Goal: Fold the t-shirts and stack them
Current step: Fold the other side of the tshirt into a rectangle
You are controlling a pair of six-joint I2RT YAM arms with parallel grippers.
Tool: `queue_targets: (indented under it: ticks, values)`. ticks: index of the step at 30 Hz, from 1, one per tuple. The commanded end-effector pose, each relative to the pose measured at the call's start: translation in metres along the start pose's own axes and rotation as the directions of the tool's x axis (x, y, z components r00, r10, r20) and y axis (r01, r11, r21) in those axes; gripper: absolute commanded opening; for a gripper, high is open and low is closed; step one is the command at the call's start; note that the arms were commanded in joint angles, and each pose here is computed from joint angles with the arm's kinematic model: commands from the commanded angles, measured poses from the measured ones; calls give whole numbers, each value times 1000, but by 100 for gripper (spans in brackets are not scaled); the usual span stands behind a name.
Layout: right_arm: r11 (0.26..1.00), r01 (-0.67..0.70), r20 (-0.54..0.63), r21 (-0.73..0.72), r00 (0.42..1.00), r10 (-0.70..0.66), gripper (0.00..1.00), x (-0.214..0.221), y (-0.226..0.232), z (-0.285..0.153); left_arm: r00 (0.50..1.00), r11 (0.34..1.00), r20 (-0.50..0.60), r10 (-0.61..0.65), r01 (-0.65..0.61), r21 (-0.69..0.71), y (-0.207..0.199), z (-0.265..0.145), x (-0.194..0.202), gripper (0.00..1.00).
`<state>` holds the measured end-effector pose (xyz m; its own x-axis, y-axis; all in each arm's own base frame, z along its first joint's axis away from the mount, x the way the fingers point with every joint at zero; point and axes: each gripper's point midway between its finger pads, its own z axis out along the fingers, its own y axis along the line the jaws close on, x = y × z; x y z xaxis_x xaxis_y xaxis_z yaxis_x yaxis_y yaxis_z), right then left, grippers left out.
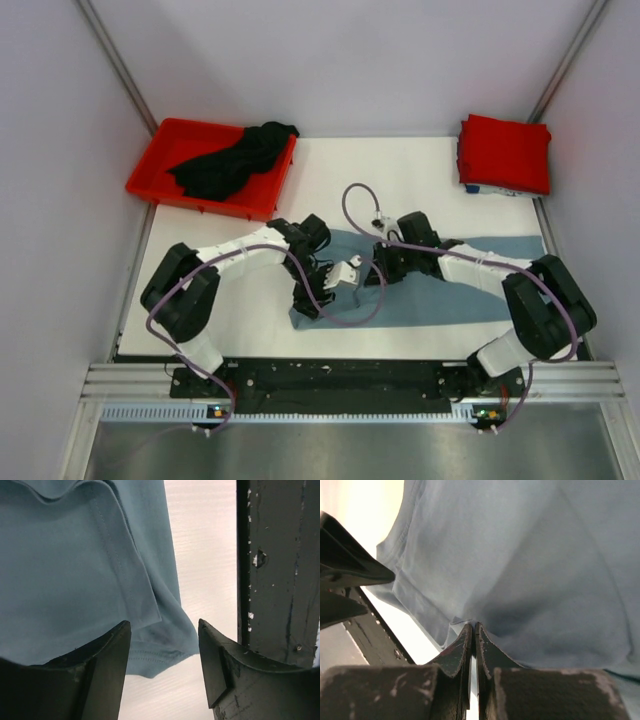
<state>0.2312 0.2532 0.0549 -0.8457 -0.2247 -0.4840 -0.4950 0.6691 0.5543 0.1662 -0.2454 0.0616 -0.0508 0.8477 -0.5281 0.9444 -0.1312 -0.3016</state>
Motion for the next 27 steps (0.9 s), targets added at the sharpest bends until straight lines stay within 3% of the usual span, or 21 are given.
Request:
queue_targets:
  ticks: [1,6,11,15,21,25,27]
  values:
    - [994,-11,175,-106,984,29,0,-40,13,-19,997,998,-52,54,-55,-22,16,15,7,61]
    - [995,-16,182,-97,983,34,0,-43,10,-19,995,998,-89,42,-45,-36,23,25,15,61]
    - [995,-21,184,-97,982,39,0,-45,7,-18,991,997,-131,33,-41,-63,29,27,22,45]
    - [996,-22,189,-89,981,39,0,-45,4,-22,991,996,-127,45,-54,-64,26,23,20,44]
    - [996,-27,195,-89,980,44,0,-45,3,-25,994,998,-106,29,-34,-43,24,21,12,12]
    - [996,-18,199,-86,979,35,0,-44,5,-29,996,1000,-91,16,-18,-20,18,13,3,0]
    - [996,-13,199,-85,979,30,0,-44,5,-30,996,999,-82,18,-21,-30,17,7,-3,0]
